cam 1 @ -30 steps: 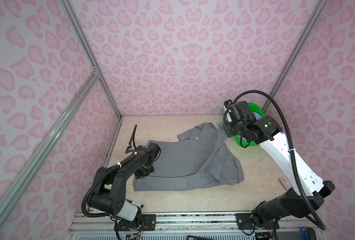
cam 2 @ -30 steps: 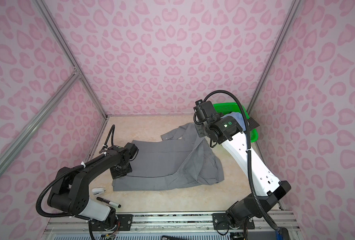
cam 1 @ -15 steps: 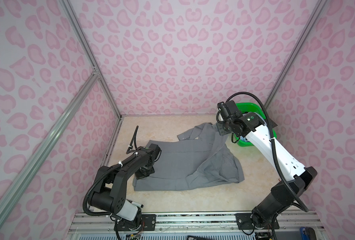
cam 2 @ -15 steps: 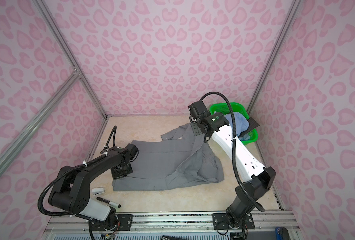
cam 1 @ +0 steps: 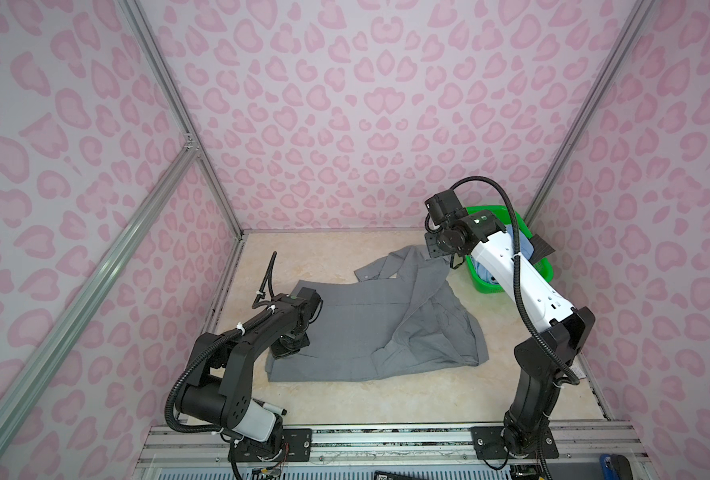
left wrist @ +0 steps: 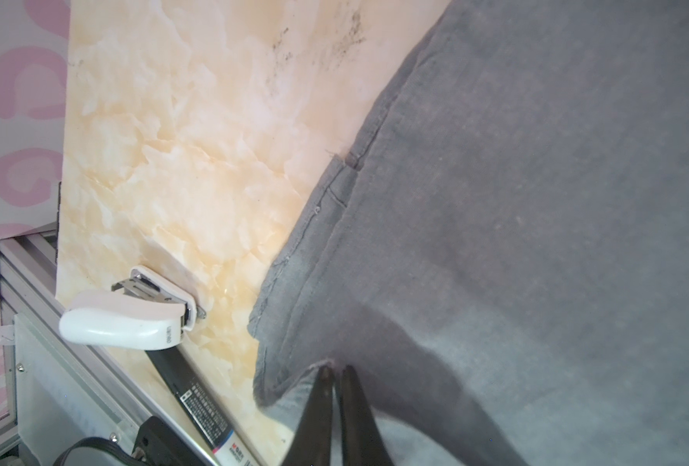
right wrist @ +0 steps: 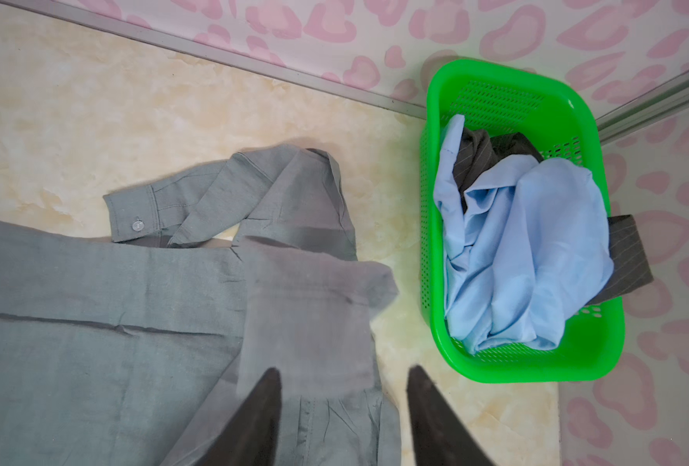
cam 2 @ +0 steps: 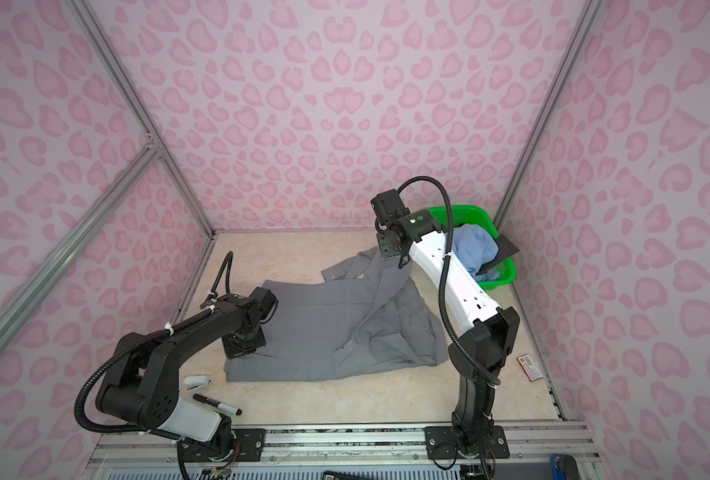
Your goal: Fold and stack the long sleeve shirts
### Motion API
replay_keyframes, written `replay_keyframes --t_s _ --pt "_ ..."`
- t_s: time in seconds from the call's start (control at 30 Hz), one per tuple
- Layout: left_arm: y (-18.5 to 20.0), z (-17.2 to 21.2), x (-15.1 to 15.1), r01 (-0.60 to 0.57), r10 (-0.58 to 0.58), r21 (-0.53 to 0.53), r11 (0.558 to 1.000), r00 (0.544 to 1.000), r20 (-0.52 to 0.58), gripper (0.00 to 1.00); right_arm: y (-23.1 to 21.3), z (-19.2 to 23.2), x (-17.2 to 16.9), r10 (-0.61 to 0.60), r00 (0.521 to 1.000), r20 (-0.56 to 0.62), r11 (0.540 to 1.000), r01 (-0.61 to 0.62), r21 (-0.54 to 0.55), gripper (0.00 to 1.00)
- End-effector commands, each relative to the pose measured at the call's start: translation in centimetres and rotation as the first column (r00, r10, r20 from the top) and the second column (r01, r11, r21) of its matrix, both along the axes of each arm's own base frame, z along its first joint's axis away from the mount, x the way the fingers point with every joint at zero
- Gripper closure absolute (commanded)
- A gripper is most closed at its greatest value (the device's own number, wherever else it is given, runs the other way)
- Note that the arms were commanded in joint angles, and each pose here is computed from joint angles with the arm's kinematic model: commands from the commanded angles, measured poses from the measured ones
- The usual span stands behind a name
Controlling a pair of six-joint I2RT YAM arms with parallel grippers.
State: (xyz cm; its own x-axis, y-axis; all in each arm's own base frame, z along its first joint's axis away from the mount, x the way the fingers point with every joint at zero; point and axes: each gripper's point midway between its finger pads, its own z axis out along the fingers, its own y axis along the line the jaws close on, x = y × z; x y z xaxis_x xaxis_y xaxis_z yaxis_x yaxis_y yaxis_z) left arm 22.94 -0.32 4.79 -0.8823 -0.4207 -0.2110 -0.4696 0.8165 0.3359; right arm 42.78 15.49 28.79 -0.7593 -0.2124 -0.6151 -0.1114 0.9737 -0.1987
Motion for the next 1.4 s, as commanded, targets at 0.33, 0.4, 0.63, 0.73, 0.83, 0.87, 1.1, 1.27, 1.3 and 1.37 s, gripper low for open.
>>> replay_keyframes --t_s 0.33,0.4,0.63,0.73,0.83,0.87,1.1,1.27,1.3,1.37 --pt "-0.6 -0.1 0.2 0.014 -0.013 -0.041 0.999 1.0 0.011 0.83 0.4 -3.6 -13.6 0.146 0.988 -0.04 0.916 -0.12 0.383 0.23" --pt "-0.7 0.0 0.3 0.017 -0.016 -0.047 0.999 1.0 0.016 0.82 -0.2 -6.8 -16.5 0.135 0.986 -0.099 0.924 -0.089 0.373 0.23" --pt "-0.8 -0.1 0.3 0.018 -0.017 -0.055 0.998 1.0 0.019 0.82 -2.3 -15.2 -22.4 0.047 0.975 -0.216 0.948 0.025 0.318 0.23" --pt "-0.9 -0.2 0.4 0.017 -0.016 -0.057 0.998 1.0 0.017 0.82 -2.9 -17.6 -22.9 0.01 0.969 -0.247 0.948 0.069 0.311 0.31" --pt "-0.8 -0.3 0.3 0.017 -0.017 -0.052 0.999 1.0 0.009 0.82 -3.4 -18.9 -22.5 -0.045 0.969 -0.245 0.936 0.126 0.328 0.44" --pt "-0.8 -0.4 0.3 0.014 -0.014 -0.051 0.999 1.0 0.006 0.82 -3.3 -19.4 -22.3 -0.05 0.967 -0.25 0.928 0.138 0.347 0.5" --pt "-0.6 -0.6 0.4 0.007 -0.007 -0.043 0.999 1.0 -0.003 0.81 -4.9 -21.9 -21.8 -0.107 0.939 -0.327 0.924 0.215 0.315 0.75" --pt "-0.5 -0.7 0.6 -0.002 0.002 -0.047 0.999 1.0 -0.006 0.81 -5.8 -22.4 -21.6 -0.14 0.938 -0.317 0.918 0.243 0.313 0.92" --pt "-0.5 -0.8 0.6 -0.007 0.007 -0.05 0.999 1.0 -0.008 0.81 -6.1 -22.4 -21.5 -0.154 0.938 -0.31 0.917 0.253 0.308 0.97" --pt "-0.5 -0.9 0.6 -0.011 0.011 -0.054 0.998 1.0 -0.013 0.81 -7.1 -22.2 -21.5 -0.202 0.934 -0.293 0.912 0.289 0.291 1.0"
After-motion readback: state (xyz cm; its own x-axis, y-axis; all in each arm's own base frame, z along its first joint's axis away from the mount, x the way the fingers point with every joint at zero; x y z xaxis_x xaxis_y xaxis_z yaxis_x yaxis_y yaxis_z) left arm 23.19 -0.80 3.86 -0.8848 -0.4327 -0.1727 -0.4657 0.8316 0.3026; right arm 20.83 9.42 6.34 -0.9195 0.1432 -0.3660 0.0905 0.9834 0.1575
